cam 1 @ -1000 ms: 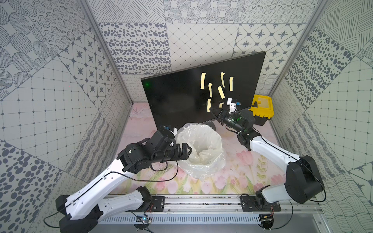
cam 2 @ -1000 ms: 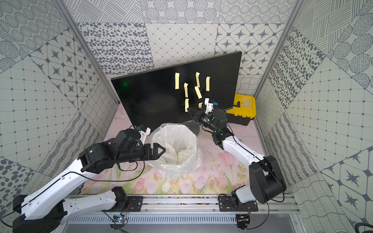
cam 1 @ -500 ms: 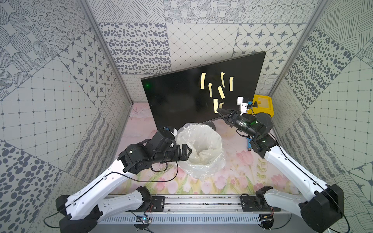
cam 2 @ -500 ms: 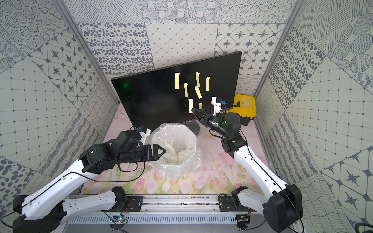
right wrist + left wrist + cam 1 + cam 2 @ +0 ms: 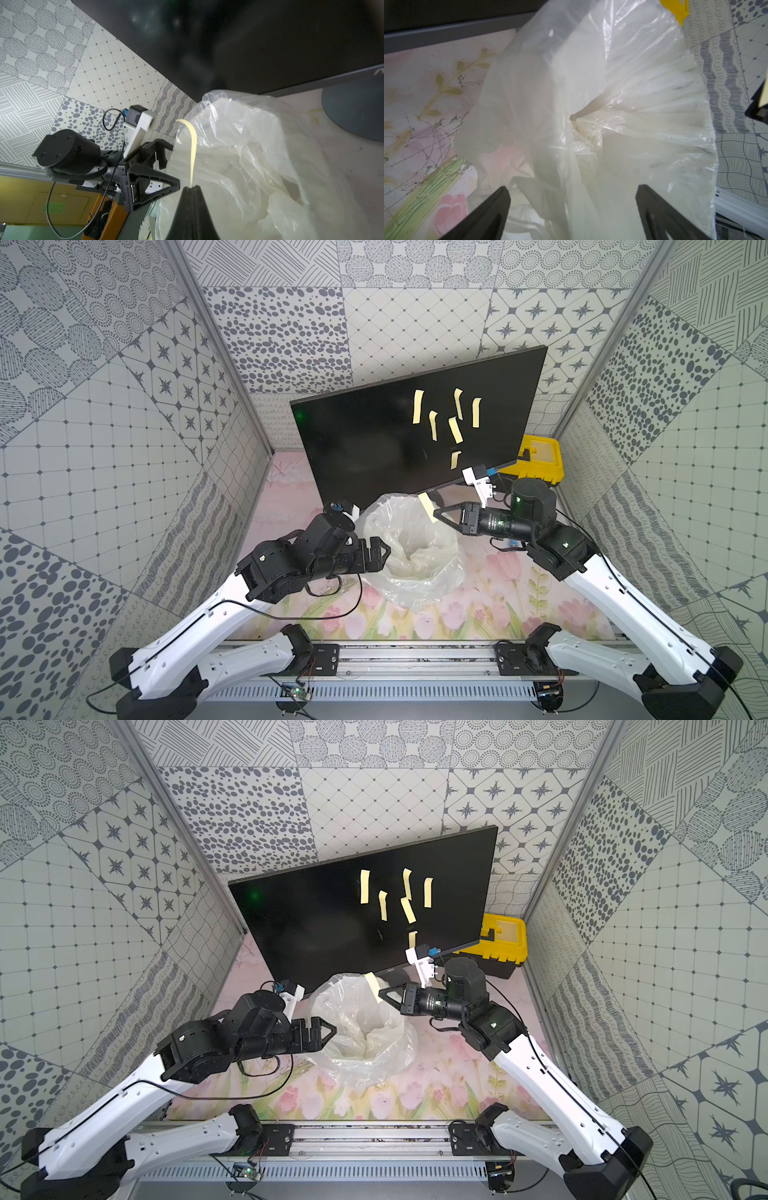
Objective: Remove the sticky note from the monitor
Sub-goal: Place the sticky note in the trash bin.
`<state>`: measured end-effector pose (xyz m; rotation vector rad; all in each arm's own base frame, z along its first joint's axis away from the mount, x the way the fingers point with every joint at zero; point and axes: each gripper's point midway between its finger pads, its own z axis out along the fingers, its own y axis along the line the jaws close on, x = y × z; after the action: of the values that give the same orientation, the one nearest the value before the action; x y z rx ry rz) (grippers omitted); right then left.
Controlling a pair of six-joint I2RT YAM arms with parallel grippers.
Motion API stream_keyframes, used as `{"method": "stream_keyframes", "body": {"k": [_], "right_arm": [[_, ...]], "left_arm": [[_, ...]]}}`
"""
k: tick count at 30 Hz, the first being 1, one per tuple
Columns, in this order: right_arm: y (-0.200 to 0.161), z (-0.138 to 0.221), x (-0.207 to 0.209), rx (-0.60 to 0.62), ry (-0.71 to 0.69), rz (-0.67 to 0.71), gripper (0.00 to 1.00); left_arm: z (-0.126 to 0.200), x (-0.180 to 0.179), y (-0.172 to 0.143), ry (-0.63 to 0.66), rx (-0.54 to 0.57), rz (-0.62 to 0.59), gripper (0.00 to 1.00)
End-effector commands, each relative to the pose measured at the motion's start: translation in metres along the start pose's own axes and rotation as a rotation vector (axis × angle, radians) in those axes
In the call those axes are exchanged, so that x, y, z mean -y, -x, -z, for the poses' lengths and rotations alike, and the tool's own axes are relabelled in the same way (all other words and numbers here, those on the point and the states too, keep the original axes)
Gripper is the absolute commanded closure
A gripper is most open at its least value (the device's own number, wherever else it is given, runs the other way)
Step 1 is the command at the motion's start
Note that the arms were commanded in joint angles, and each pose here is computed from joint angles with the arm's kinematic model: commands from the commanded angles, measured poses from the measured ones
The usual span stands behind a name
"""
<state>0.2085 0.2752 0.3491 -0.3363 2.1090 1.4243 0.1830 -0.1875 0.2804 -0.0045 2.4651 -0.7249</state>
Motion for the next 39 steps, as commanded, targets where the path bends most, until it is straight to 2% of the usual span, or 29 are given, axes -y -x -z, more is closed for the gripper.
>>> {"method": "stream_keyframes", "body": {"k": [1, 9, 19, 24, 27, 31, 39], "right_arm": [[-0.017, -0.005, 0.004, -0.076, -0.067, 0.093, 1.00], [-0.049, -0.025, 0.005, -0.211, -0.230, 0.270, 1.00], [-0.057, -0.032, 0.016, -0.237, -0.295, 0.308, 1.00], [-0.058, -0.031, 0.019, -0.242, -0.318, 0.322, 0.57], [-0.054, -0.029, 0.017, -0.225, -0.321, 0.327, 0.44], [-0.045, -0.027, 0.007, -0.196, -0.306, 0.338, 0.35], [-0.006, -0.024, -0.032, -0.075, -0.239, 0.386, 0.31]], "left_arm": [[0.006, 0.007, 0.014, -0.012, 0.060, -0.006, 0.01], [0.004, 0.007, 0.016, -0.005, 0.062, -0.007, 0.01], [0.005, 0.008, 0.017, 0.001, 0.064, -0.010, 0.01], [0.004, 0.007, 0.016, 0.002, 0.060, -0.009, 0.01], [0.004, 0.006, 0.015, 0.005, 0.057, -0.006, 0.01], [0.003, 0.005, 0.014, 0.008, 0.056, -0.005, 0.01], [-0.002, 0.005, 0.012, 0.007, 0.047, -0.005, 0.01]]}}
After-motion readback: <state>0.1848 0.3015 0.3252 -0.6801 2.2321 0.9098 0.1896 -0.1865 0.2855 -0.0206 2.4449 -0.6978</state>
